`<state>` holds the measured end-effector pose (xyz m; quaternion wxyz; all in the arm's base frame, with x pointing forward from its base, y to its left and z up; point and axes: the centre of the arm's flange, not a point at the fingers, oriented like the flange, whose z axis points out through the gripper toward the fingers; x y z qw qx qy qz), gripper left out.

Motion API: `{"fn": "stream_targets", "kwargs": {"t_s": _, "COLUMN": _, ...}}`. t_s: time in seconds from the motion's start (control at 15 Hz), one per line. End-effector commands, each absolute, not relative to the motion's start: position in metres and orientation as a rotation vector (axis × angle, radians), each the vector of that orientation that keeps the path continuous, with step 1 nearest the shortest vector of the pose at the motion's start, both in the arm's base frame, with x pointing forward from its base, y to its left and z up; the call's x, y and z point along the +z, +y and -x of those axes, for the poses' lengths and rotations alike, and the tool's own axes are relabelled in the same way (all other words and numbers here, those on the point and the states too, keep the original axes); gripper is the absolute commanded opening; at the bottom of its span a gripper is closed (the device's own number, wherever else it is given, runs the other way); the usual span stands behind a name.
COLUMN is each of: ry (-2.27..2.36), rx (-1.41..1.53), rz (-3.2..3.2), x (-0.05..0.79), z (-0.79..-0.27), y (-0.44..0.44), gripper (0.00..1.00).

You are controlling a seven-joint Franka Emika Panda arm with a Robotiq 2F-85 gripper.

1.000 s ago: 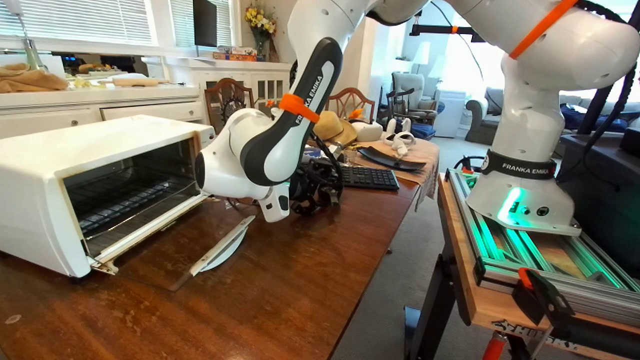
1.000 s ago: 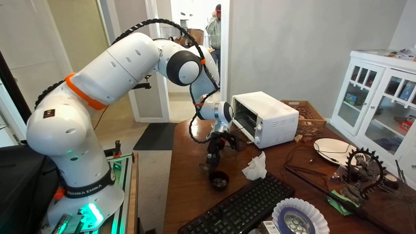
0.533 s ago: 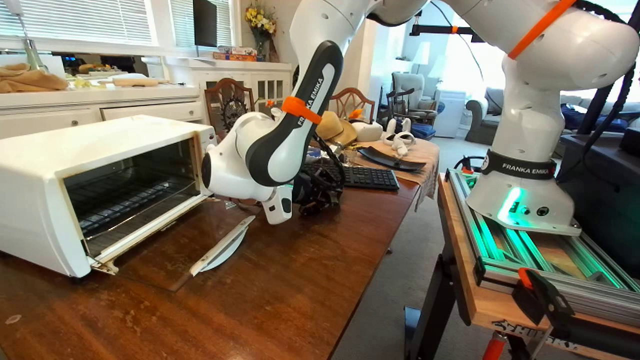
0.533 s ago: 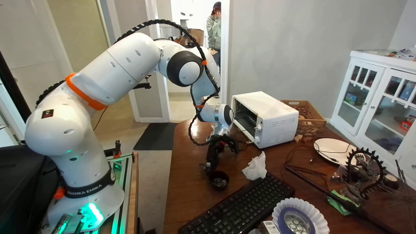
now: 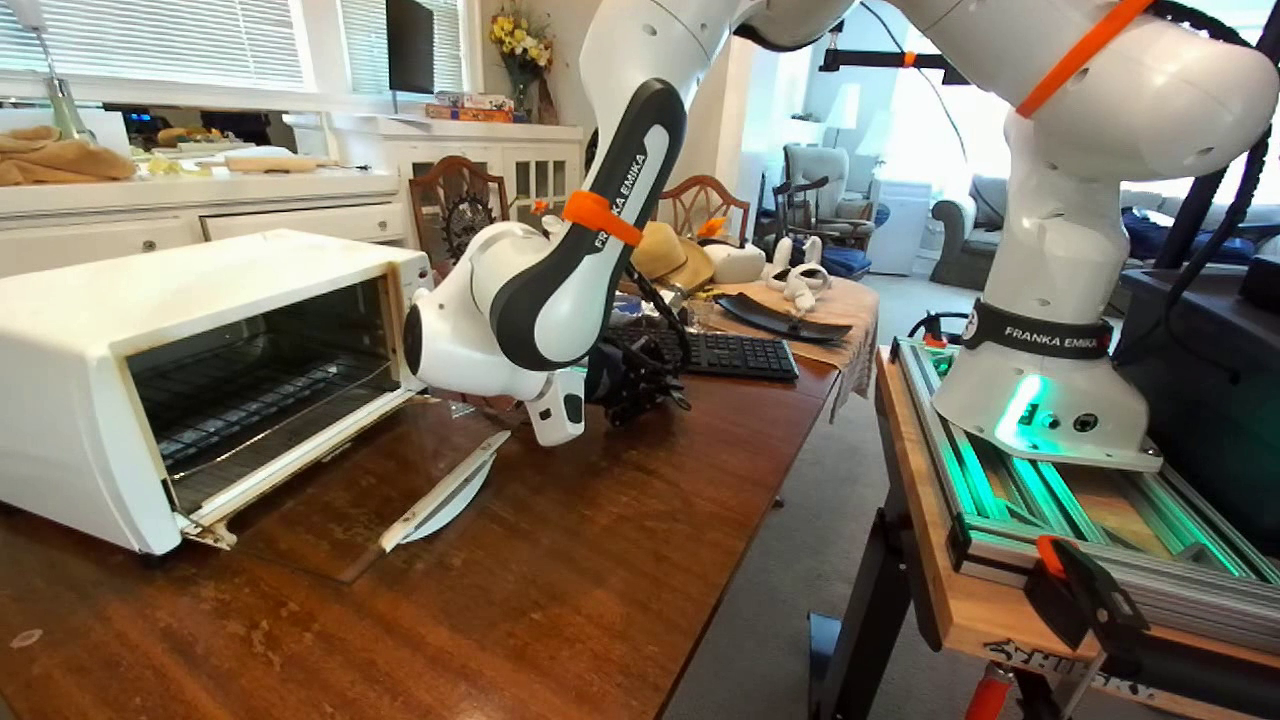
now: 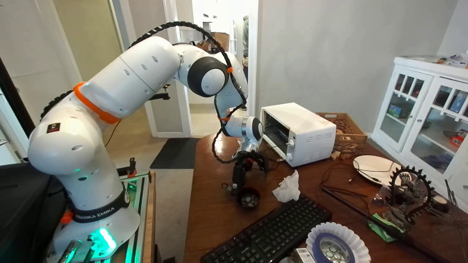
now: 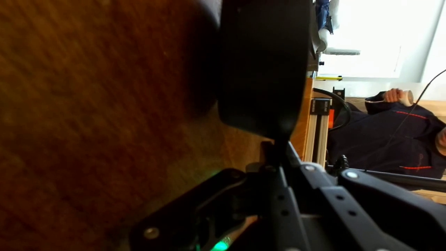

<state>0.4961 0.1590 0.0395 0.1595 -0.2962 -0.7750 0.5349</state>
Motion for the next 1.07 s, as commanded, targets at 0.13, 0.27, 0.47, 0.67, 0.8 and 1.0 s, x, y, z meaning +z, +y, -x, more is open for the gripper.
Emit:
{"fn": "stream_targets", "kwargs": {"t_s": 0.13, "ry": -2.100, "rx": 1.536, "rz": 0.812, "x": 0.028, "z": -0.480, "y": 0.157, "gripper": 0.02}}
{"fn": "stream_targets", "kwargs": {"t_s": 0.27, "ry": -2.036, "rx": 1.544, "rz": 0.808, "x": 0.031, "z": -0.475, "y": 0.159, "gripper": 0.02}}
{"fn": "stream_targets", "kwargs": {"t_s": 0.47, "ry": -1.914, "rx": 1.594, "rz": 0.816, "x": 0.041, "z": -0.466, "y": 0.161, "gripper": 0.02}}
{"fn": "stream_targets", "kwargs": {"t_s": 0.67, "ry": -1.793, "rx": 1.663, "rz": 0.820, "x": 0.054, "z": -0.458, "y": 0.161, "gripper": 0.02}}
{"fn": "stream_targets", "kwargs": {"t_s": 0.8, "ry": -1.748, "rx": 1.711, "rz": 0.786, "x": 0.061, "z": -0.454, "y": 0.161, "gripper": 0.02}}
{"fn": "stream_targets", "kwargs": {"t_s": 1.0, "ry": -1.681, "rx": 1.817, "rz": 0.682, "x": 0.074, "z": -0.452, "y": 0.158, "gripper": 0.02}}
